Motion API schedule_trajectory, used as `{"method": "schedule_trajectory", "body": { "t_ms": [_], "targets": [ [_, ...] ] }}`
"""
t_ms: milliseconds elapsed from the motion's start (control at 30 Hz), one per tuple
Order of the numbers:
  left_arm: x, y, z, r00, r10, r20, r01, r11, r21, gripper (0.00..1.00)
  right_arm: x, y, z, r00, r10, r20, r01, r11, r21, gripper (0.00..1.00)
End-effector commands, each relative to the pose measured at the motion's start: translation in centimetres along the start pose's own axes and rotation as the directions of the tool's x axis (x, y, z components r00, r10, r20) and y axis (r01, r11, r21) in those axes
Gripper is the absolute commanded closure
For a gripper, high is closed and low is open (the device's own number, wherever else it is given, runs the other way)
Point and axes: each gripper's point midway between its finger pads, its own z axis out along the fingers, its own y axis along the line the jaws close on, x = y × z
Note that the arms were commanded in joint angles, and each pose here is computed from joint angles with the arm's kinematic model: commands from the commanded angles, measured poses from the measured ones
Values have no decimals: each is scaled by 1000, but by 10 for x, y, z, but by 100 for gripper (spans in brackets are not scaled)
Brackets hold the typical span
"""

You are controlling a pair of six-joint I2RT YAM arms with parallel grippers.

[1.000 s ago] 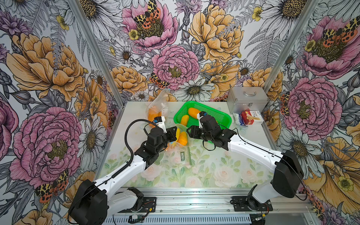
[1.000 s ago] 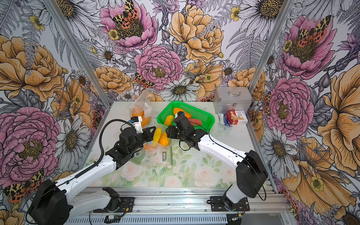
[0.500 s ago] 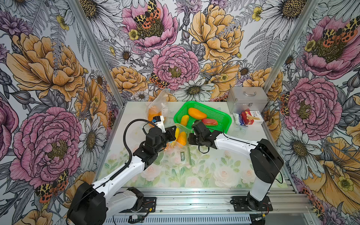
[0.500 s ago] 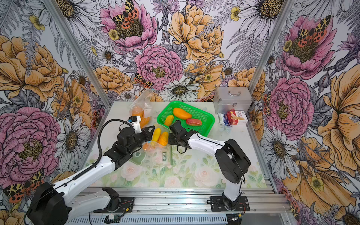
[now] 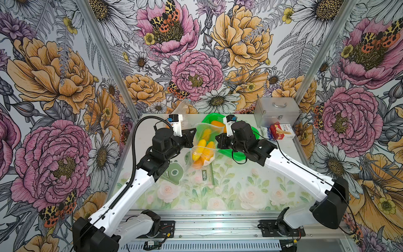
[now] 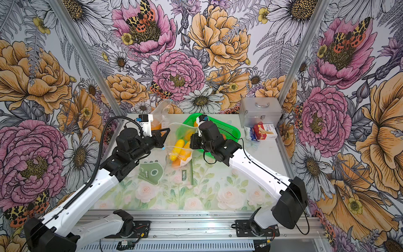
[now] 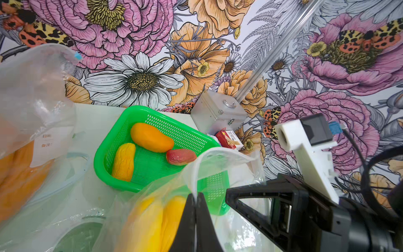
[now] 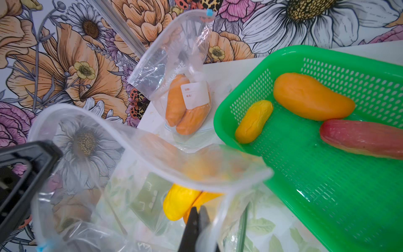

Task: Place the mango in a zip-top bag and seal the zipper
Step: Adjust the zipper food storage bag at the center of the board.

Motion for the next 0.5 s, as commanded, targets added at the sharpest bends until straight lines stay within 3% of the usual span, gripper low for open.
{"method": "schedule_trajectory", "body": {
  "t_ms": [0, 233, 367, 467],
  "targets": [
    [20, -23, -11, 986, 83, -142, -65, 990, 125, 100, -5, -1, -29, 1000, -19, -6, 19, 1000, 23, 100],
    [50, -59, -16, 947, 166, -274, -92, 960, 264, 96, 6, -9, -60, 999, 33, -32, -32, 998, 47, 100],
    [58, -62, -7, 937, 200, -287, -123, 957, 264, 80, 15, -32, -57, 996, 86, -11, -84, 986, 141, 100],
    [52, -56, -6, 941, 216, -261, -158, 962, 224, 57, 19, -51, -54, 995, 101, 17, -102, 969, 223, 100]
  ]
}}
